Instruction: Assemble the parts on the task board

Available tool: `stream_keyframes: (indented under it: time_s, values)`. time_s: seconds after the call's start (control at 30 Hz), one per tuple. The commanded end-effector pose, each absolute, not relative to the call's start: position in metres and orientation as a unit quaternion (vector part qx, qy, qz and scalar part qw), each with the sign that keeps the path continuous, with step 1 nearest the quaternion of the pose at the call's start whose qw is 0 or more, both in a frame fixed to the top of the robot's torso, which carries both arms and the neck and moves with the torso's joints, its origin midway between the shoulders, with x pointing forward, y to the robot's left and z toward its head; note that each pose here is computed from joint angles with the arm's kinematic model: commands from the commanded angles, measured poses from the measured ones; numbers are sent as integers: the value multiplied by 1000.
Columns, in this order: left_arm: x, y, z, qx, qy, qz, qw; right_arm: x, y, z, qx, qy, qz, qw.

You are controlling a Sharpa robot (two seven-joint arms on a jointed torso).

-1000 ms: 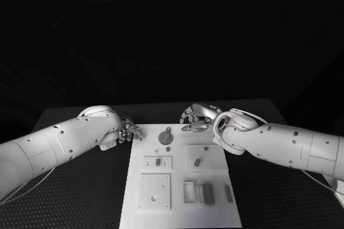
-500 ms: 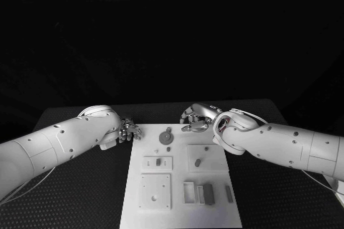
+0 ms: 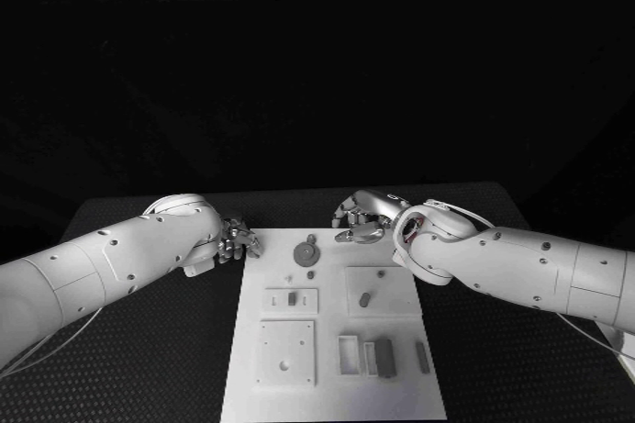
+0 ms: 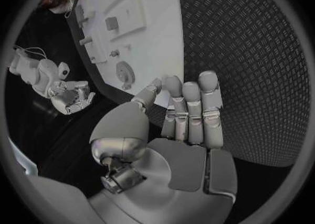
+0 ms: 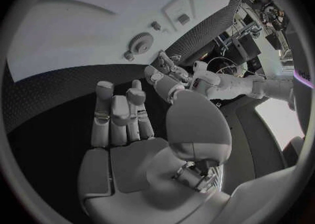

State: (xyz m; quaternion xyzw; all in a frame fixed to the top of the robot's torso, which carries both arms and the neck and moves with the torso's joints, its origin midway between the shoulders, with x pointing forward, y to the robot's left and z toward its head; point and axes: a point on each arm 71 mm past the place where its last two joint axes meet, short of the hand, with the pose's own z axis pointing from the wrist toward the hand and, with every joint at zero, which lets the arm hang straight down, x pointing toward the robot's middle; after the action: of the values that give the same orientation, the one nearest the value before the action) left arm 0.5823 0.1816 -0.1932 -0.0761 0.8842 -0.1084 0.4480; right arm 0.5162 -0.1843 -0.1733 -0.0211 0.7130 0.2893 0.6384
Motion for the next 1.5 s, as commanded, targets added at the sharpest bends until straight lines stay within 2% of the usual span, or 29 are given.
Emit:
stream_keyframes:
  time_s: [0.03,0.2,0.43,0.6,0.8,1.07,1.5]
  values:
    - [582,180,-193,-77,882,-121,448,516,-183,-174,-26,715,292,635]
    - [582,182,-193,-88,879,-126,451,516,-183,-174,-27,715,292,635]
    - [578,183,-196,-118,882,-148,432,516,-184,-174,-26,715,292,635]
    - [564,181,-199,-145,891,-180,390,516,-185,-174,-26,716,291,634]
    - [546,175,-198,-140,895,-200,373,515,-185,-174,-26,716,291,634]
    - [528,170,-194,-139,886,-224,382,515,-187,-174,-25,716,290,634]
    - [506,168,-207,-113,890,-203,392,515,-188,-174,-25,718,289,633]
